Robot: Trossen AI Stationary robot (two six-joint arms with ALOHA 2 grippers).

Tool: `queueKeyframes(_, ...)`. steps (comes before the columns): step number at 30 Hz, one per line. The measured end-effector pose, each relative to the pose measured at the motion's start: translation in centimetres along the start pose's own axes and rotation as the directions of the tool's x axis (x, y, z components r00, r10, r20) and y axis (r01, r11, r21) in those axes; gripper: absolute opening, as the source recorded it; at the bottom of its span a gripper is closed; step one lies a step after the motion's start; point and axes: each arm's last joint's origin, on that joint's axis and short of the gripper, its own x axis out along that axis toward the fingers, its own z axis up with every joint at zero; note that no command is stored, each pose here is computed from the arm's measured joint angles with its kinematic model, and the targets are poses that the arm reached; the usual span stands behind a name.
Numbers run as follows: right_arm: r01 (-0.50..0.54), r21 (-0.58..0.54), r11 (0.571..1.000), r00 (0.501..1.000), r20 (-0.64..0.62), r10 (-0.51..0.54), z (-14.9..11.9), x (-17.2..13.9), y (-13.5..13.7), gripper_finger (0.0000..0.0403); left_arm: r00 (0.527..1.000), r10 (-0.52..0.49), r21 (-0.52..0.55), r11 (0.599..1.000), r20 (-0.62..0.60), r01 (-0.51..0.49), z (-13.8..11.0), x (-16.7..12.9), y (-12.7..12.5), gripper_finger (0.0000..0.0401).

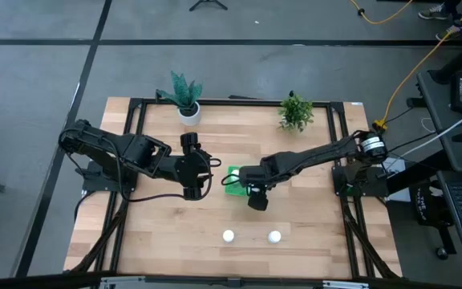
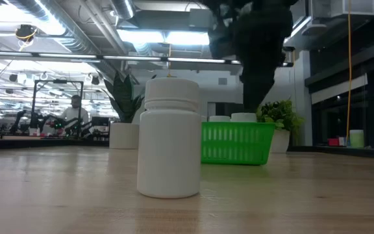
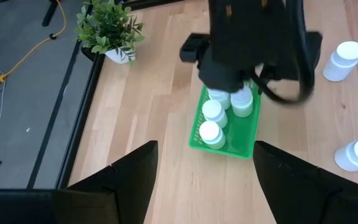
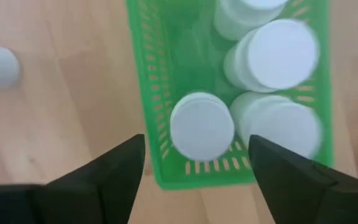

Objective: Pick and place pill bottles into a basket
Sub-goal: Put the white pill bottle into the green bin

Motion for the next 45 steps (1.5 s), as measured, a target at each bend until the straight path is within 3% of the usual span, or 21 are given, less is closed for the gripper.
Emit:
queueKeyframes(5,0.0,0.002,1.0,0.999,0.046,-0.001,0.2,-4.3,0.5,0.0288,1.0,0.015,0.014,1.0,-0.021,-0.015,-0.2,0.0,0.1,0.0255)
queueKeyframes(10,0.172,-0.013,0.985,0.967,0.191,-0.166,-0.7,-11.3,1.4,0.0279,0.991,0.036,0.033,0.999,-0.128,-0.032,-1.4,-0.1,0.3,0.0255)
queueKeyframes(12,0.27,0.009,0.963,0.915,0.308,-0.259,-1.9,-14.4,1.9,0.0276,0.984,0.045,0.026,0.999,-0.173,-0.041,-1.9,-0.3,0.3,0.0255)
queueKeyframes(15,0.382,0.096,0.919,0.782,0.496,-0.377,-4.5,-18.4,2.4,0.0273,0.976,-0.002,0.017,1.0,-0.22,0.005,-2.2,-0.2,0.0,0.0255)
queueKeyframes(17,0.418,0.161,0.894,0.69,0.584,-0.427,-6.7,-20.3,2.3,0.0272,0.968,-0.071,0.01,0.997,-0.243,0.075,-2.2,0.2,-0.5,0.0255)
queueKeyframes(19,0.418,0.208,0.884,0.632,0.633,-0.448,-9.1,-21.5,1.9,0.0272,0.958,-0.134,-0.011,0.991,-0.255,0.136,-2.0,0.7,-1.0,0.0255)
queueKeyframes(21,0.387,0.229,0.893,0.623,0.649,-0.436,-11.3,-22.0,1.2,0.0272,0.944,-0.189,-0.03,0.982,-0.272,0.188,-1.8,1.5,-1.7,0.0255)
queueKeyframes(27,0.243,0.204,0.948,0.706,0.634,-0.317,-16.1,-20.8,-1.3,0.0272,0.902,-0.304,-0.055,0.952,-0.305,0.303,-1.2,4.3,-3.8,0.0256)
queueKeyframes(31,0.157,0.2,0.967,0.704,0.664,-0.252,-17.5,-19.8,-1.9,0.0272,0.882,-0.369,-0.087,0.929,-0.292,0.359,-0.7,6.1,-5.2,0.0272)
queueKeyframes(35,0.172,0.147,0.974,0.7,0.677,-0.226,-17.8,-18.9,-1.9,0.0272,0.864,-0.411,-0.123,0.911,-0.291,0.393,-0.5,7.4,-6.3,0.0303)
queueKeyframes(38,0.218,0.11,0.97,0.688,0.687,-0.233,-17.8,-18.6,-1.9,0.0272,0.87,-0.379,-0.111,0.925,-0.315,0.363,-0.7,8.5,-6.8,0.0324)
queueKeyframes(41,0.277,0.085,0.957,0.651,0.716,-0.253,-17.7,-18.7,-1.8,0.0272,0.885,-0.262,-0.033,0.962,-0.385,0.27,-1.5,9.8,-7.1,0.0338)
queueKeyframes(45,0.338,0.054,0.939,0.625,0.733,-0.268,-17.6,-18.8,-1.8,0.0272,0.847,-0.205,-0.003,0.972,-0.49,0.233,-2.7,12.2,-8.3,0.0342)
